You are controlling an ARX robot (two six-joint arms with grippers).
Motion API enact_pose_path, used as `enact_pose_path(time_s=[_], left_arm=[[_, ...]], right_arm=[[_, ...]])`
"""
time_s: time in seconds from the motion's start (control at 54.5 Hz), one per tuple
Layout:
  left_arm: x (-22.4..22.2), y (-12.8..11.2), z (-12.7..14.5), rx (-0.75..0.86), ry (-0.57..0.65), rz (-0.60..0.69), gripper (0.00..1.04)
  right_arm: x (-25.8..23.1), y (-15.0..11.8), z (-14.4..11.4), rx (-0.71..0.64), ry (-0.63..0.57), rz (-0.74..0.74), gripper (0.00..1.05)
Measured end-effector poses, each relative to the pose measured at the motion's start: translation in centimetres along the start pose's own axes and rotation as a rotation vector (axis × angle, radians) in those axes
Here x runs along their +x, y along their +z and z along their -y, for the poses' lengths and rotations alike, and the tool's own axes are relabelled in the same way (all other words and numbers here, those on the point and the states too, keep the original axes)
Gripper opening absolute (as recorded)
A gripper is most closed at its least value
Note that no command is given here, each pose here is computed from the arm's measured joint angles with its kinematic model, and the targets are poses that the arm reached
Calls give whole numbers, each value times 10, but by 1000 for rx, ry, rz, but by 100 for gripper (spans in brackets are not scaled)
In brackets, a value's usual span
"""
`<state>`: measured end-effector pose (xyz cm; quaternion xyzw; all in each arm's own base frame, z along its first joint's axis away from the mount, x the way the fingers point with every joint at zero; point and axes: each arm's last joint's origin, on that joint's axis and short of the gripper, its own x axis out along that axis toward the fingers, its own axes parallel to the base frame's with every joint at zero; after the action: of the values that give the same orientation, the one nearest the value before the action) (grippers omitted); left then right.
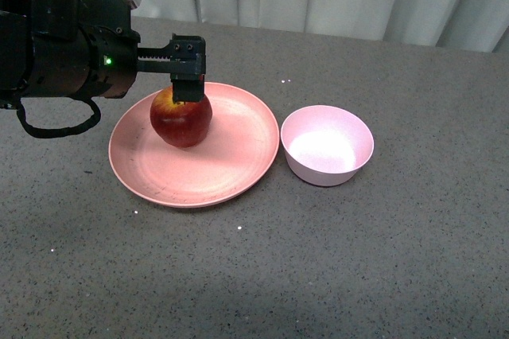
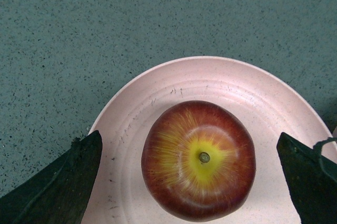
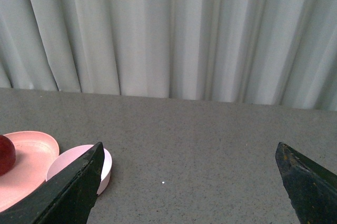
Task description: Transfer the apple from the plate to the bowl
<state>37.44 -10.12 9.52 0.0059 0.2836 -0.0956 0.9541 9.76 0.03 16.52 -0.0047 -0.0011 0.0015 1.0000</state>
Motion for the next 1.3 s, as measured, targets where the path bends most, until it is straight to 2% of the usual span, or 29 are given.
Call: enact_pose_path(time_s=[0.33, 0.679, 0.734, 0.826, 0.991, 1.193, 1.303], left_arm=[[15, -5, 9, 35, -26, -22, 98], [34, -29, 7, 51, -4, -109, 98], [34, -28, 7, 55, -3, -108, 90], [34, -28, 7, 56, -4, -107, 82], [34, -28, 9, 62, -11, -106, 79], [23, -12, 28, 85, -75, -62, 78], [14, 4, 60, 123, -172, -22, 78]], right_arm=[[0, 0, 0, 0, 0, 0, 95], [0, 0, 0, 0, 0, 0, 95], [0, 0, 0, 0, 0, 0, 95], [0, 0, 0, 0, 0, 0, 95], [0, 0, 0, 0, 0, 0, 95], [0, 0, 0, 0, 0, 0, 95], [0, 0, 0, 0, 0, 0, 95]])
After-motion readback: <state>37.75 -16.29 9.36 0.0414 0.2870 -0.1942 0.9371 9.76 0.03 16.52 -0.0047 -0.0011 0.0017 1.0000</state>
